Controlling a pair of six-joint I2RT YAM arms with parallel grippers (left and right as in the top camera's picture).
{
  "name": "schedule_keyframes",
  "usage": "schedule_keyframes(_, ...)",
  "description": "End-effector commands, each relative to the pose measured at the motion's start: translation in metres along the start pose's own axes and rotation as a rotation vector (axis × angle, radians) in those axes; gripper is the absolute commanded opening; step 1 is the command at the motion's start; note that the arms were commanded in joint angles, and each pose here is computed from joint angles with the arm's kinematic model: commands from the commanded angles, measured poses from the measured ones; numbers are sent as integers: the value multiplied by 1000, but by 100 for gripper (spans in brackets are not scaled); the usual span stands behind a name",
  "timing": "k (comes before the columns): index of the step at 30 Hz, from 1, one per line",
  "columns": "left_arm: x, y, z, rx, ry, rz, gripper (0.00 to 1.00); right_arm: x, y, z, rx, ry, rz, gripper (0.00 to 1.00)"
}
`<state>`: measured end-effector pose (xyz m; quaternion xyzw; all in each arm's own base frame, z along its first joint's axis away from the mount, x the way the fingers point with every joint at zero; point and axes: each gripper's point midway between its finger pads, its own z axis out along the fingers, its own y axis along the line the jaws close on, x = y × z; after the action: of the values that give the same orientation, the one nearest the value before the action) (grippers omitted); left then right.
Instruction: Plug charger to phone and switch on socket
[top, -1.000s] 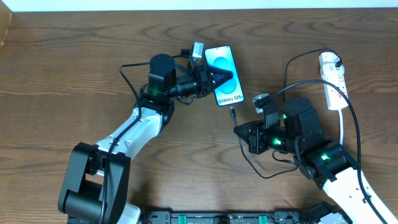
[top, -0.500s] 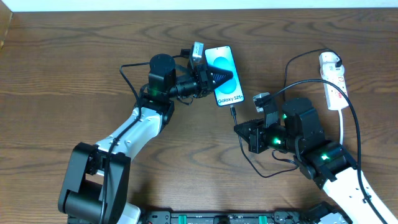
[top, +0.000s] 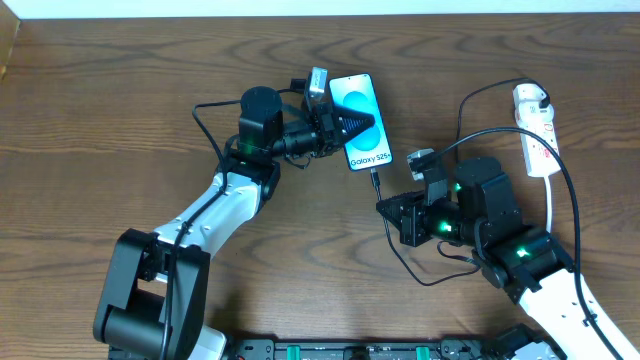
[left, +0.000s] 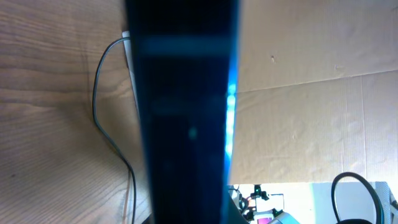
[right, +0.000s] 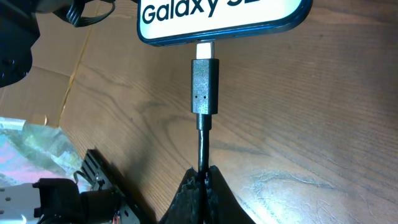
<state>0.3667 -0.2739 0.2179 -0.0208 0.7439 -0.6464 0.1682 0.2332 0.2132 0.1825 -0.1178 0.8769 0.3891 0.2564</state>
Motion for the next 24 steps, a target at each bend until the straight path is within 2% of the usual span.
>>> schedule_keyframes(1, 1, -4, 0, 13, 4, 21, 7, 1, -2, 1, 5, 5, 17, 1)
schedule_keyframes(13, 3, -5, 0, 16, 14, 22, 8, -4, -2, 4, -2, -8, 8, 1)
schedule_keyframes(18, 2, -5, 0, 17, 12, 120, 7, 0, -4, 4, 6, 8, 18, 1)
schedule_keyframes(24, 1, -4, 0, 13, 3, 127, 7, 7, -6, 4, 17, 33, 34, 1)
